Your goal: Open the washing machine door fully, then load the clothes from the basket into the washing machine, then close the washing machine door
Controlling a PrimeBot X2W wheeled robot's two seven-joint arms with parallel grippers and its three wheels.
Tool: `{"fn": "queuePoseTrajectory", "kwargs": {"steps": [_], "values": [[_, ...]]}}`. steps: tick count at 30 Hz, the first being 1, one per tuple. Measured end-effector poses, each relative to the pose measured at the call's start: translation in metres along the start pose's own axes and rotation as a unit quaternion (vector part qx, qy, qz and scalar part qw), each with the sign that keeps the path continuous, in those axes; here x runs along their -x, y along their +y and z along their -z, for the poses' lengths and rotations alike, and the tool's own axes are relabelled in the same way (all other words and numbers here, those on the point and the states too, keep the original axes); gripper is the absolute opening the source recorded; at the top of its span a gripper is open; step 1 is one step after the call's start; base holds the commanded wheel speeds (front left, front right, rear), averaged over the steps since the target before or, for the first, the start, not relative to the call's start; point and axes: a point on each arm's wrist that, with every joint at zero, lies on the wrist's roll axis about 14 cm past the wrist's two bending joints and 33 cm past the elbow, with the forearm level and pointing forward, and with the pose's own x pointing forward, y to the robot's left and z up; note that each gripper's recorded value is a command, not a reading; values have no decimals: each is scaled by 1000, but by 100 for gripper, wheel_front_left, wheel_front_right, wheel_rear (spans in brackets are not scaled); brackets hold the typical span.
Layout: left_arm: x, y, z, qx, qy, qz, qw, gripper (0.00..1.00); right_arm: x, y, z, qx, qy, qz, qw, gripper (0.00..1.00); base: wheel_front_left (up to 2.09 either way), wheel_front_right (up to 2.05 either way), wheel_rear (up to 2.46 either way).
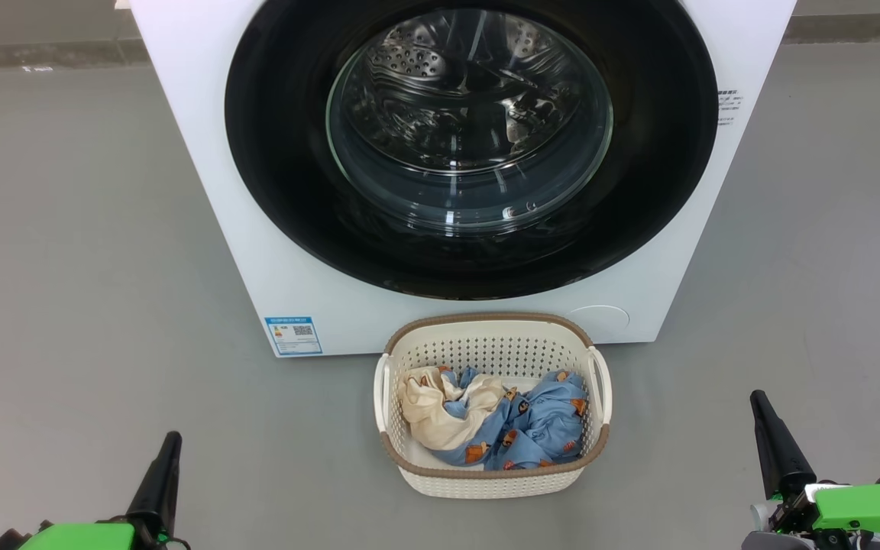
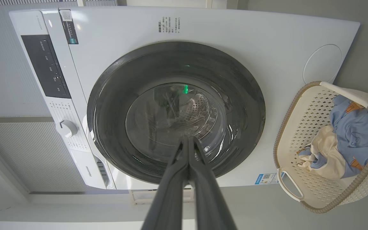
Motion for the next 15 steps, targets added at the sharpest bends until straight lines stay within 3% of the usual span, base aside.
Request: {"fn": "queuePoseTrajectory", "kwargs": {"steps": [15], "values": [[0, 0, 0, 0, 0, 0, 1000, 0, 0, 0, 0, 0, 0, 0, 1000, 0, 0, 0, 0]]}}
